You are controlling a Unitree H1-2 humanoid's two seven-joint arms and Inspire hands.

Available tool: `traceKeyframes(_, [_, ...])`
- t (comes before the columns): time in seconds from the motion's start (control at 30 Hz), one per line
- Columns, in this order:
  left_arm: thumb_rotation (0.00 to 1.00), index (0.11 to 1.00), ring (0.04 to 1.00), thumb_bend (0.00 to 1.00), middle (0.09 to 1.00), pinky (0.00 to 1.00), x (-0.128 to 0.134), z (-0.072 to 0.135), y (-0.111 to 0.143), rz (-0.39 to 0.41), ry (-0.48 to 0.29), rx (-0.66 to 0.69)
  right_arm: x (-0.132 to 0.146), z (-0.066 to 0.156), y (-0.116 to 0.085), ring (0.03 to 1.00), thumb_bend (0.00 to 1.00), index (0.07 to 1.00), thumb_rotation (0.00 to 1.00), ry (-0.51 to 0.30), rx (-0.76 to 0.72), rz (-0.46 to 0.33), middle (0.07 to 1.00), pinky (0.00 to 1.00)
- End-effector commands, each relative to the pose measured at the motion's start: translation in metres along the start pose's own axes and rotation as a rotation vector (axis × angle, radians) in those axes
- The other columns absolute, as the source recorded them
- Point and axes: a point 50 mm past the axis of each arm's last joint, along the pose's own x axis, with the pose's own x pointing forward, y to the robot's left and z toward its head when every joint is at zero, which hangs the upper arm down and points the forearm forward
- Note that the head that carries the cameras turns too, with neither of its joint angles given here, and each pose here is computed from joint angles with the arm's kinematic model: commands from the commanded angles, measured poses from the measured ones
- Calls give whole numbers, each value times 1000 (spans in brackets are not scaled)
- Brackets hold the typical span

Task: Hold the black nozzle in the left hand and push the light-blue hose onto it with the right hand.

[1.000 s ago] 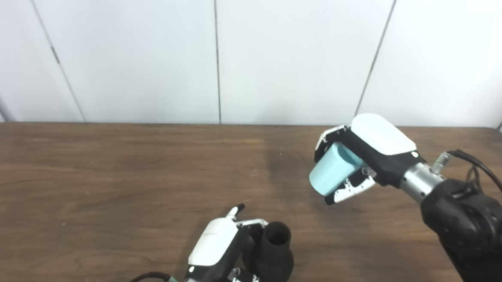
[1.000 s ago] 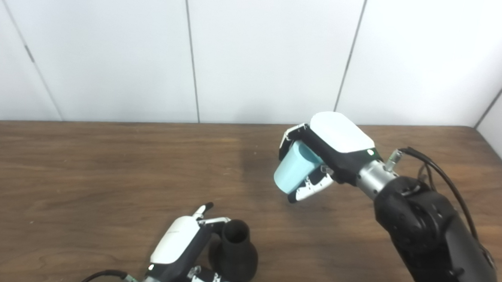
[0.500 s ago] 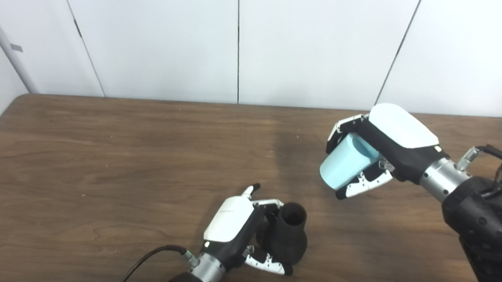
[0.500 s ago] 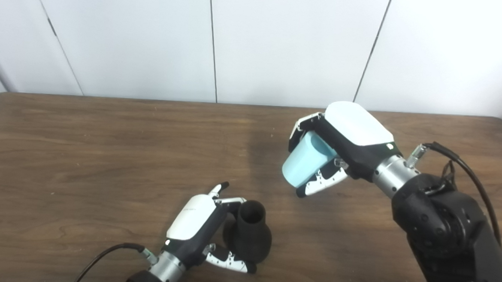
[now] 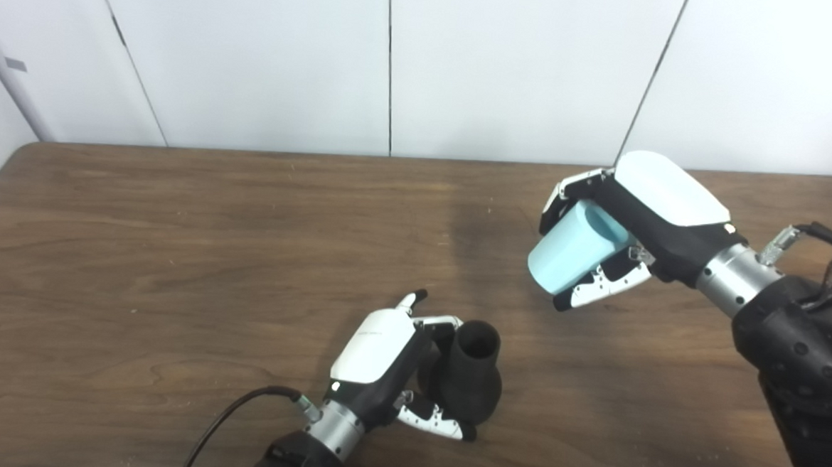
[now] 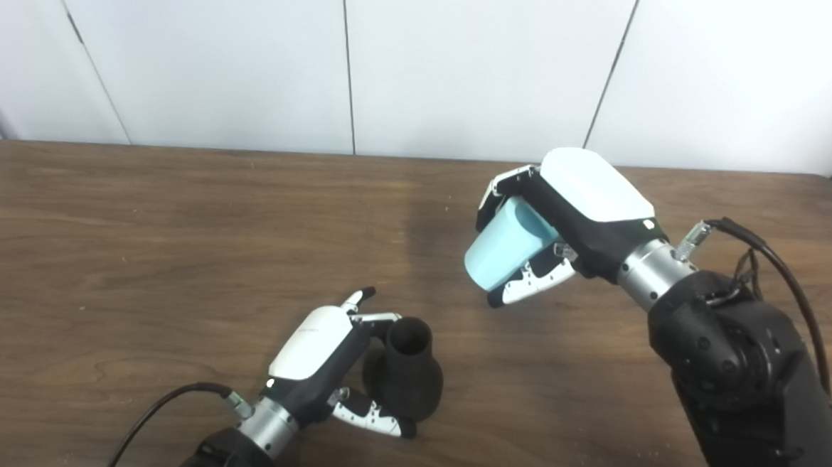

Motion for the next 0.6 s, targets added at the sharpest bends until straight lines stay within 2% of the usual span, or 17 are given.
traceKeyframes(0.0, [0, 487, 608, 520, 492, 1000, -20, -33, -10, -104, 160, 40, 3, 8, -20, 431, 504, 498, 0, -38, -39, -85, 483, 459])
traceKeyframes(0.2, [0, 498, 613, 520, 476, 1000, -23, -36, -5, -103, 165, 36, 3, 11, -22, 433, 504, 496, 0, -40, -39, -92, 481, 450])
traceKeyframes(0.33, [0, 509, 612, 520, 453, 1000, -25, -38, -3, -103, 171, 37, 2, 14, -23, 434, 504, 487, 0, -45, -38, -98, 479, 404])
traceKeyframes(0.57, [0, 504, 603, 520, 458, 1000, -27, -42, -1, -95, 187, 23, -8, 30, -27, 427, 503, 489, 0, -76, -33, -109, 486, 373])
